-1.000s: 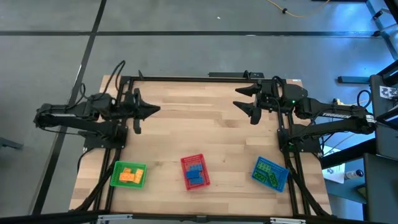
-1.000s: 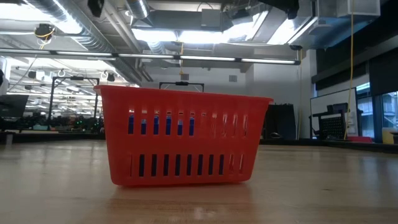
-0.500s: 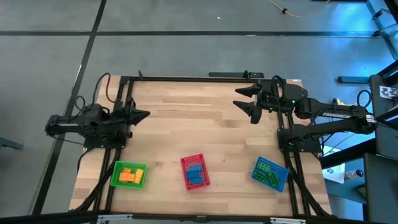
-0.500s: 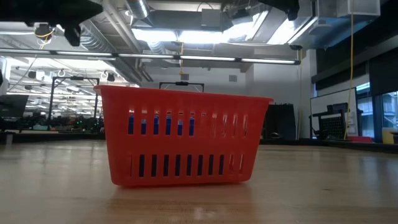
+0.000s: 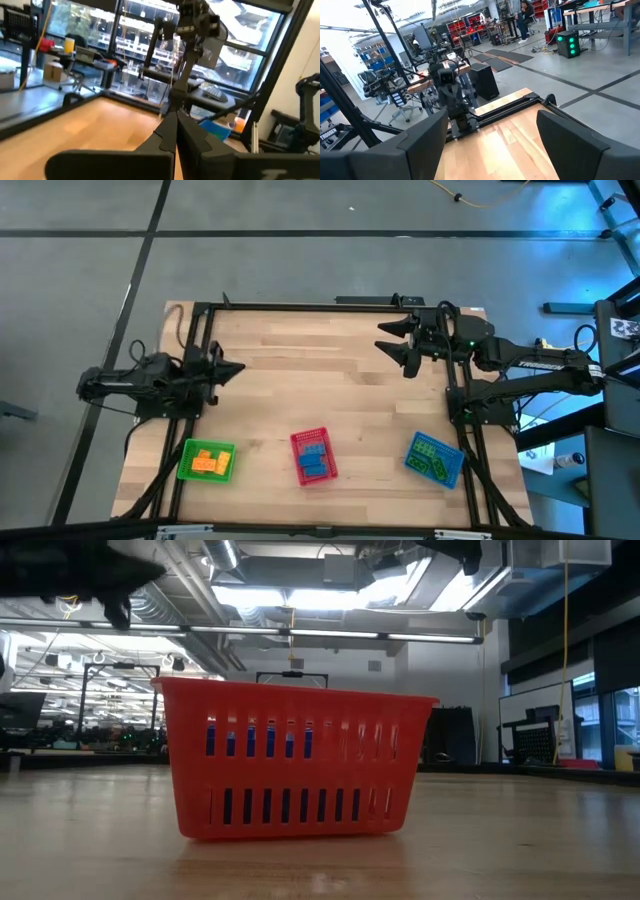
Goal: Sort & place blocks by color
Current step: Return to Home Position
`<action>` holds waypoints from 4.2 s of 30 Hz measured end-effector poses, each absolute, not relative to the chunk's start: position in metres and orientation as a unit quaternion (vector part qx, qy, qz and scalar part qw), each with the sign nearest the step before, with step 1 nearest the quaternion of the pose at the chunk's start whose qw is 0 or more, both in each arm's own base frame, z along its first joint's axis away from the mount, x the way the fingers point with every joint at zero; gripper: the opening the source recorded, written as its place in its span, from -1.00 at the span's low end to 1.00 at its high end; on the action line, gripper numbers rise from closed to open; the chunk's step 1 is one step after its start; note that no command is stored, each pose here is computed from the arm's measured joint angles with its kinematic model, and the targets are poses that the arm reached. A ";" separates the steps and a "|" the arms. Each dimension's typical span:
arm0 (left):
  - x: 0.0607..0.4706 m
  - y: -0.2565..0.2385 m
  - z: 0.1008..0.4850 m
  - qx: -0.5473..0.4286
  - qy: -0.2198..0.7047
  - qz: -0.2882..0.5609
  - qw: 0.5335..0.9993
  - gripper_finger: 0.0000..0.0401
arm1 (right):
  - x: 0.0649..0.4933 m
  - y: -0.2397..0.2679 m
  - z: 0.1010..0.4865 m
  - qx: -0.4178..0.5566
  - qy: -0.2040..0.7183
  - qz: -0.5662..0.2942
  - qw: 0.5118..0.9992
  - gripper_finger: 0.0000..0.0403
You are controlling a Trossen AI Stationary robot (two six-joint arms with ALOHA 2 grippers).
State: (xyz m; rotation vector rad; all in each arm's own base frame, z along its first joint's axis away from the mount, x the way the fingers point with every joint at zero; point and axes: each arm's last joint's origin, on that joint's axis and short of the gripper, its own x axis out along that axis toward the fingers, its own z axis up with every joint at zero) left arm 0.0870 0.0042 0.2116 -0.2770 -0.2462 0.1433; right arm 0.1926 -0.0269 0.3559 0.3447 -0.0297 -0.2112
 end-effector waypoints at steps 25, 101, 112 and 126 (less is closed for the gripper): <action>0.096 0.004 0.182 -0.163 -0.099 0.074 0.979 -0.93 | 0.177 -0.022 0.349 0.170 0.037 -0.077 0.982 0.16; 0.096 0.004 0.182 -0.162 -0.098 0.075 0.979 -0.97 | 0.100 -0.006 0.166 0.100 0.001 -0.007 0.995 -0.88; 0.096 0.004 0.182 -0.162 -0.098 0.075 0.979 -0.96 | 0.100 -0.007 0.166 0.100 0.001 -0.007 0.995 -0.87; 0.096 0.004 0.182 -0.162 -0.098 0.075 0.979 -0.86 | 0.100 -0.007 0.166 0.100 0.001 -0.007 0.995 -0.87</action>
